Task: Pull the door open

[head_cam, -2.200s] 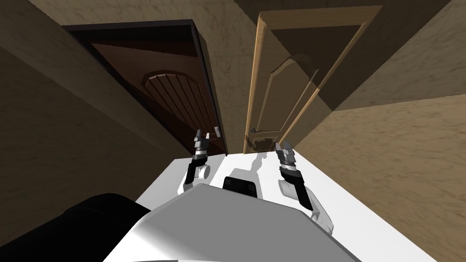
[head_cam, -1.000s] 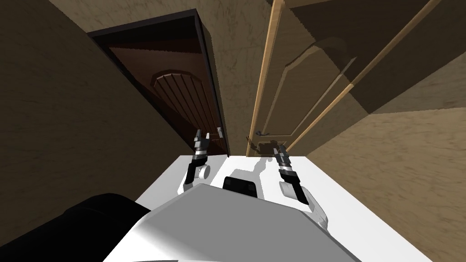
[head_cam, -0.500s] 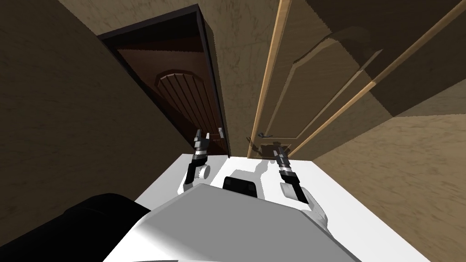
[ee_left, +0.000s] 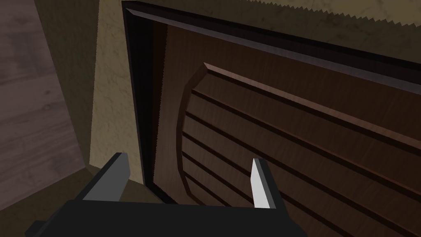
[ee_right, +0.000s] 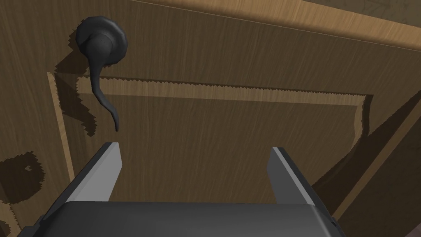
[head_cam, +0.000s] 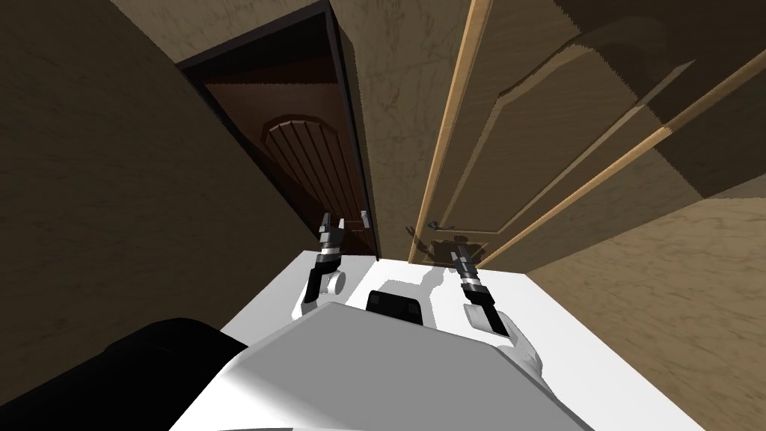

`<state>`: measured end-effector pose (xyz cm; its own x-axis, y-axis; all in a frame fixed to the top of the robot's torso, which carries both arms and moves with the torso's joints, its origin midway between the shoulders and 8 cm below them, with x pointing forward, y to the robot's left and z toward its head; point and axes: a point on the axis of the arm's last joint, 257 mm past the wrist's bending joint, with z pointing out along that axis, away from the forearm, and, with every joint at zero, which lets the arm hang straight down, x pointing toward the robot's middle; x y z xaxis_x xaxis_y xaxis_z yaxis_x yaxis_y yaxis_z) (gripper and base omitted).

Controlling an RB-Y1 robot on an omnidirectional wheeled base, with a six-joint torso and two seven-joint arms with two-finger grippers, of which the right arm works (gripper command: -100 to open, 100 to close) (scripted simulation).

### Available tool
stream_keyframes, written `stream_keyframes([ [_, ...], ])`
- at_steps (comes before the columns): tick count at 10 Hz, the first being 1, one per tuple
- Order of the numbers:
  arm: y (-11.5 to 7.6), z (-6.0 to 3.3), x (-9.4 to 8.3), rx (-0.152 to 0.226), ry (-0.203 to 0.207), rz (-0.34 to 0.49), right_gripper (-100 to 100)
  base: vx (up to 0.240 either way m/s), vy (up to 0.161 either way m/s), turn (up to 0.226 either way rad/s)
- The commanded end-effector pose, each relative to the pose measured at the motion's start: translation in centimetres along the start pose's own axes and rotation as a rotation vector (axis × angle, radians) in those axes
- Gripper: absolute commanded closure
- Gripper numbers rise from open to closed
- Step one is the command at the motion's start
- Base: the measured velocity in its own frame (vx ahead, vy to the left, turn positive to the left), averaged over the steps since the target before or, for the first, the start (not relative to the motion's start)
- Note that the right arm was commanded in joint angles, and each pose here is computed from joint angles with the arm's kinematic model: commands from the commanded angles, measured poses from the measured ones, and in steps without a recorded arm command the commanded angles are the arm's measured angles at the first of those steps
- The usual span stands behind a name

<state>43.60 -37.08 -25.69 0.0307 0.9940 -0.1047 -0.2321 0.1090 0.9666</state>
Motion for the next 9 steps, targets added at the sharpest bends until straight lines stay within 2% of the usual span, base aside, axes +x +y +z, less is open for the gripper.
stream_keyframes([
  [1, -0.8, -0.03, -0.3, 0.016, -0.003, 0.001, -100, 0.06, -0.017, 0.048],
  [3, -2.7, -0.46, -1.3, 0.058, -0.011, 0.001, -100, 0.063, -0.021, 0.094],
  [4, -2.7, -0.46, -1.3, 0.058, -0.011, 0.001, -100, 0.05, -0.016, 0.045],
  [9, -5.8, -1.39, -3.4, 0.131, -0.03, 0.0, -100, 0.06, -0.024, 0.082],
])
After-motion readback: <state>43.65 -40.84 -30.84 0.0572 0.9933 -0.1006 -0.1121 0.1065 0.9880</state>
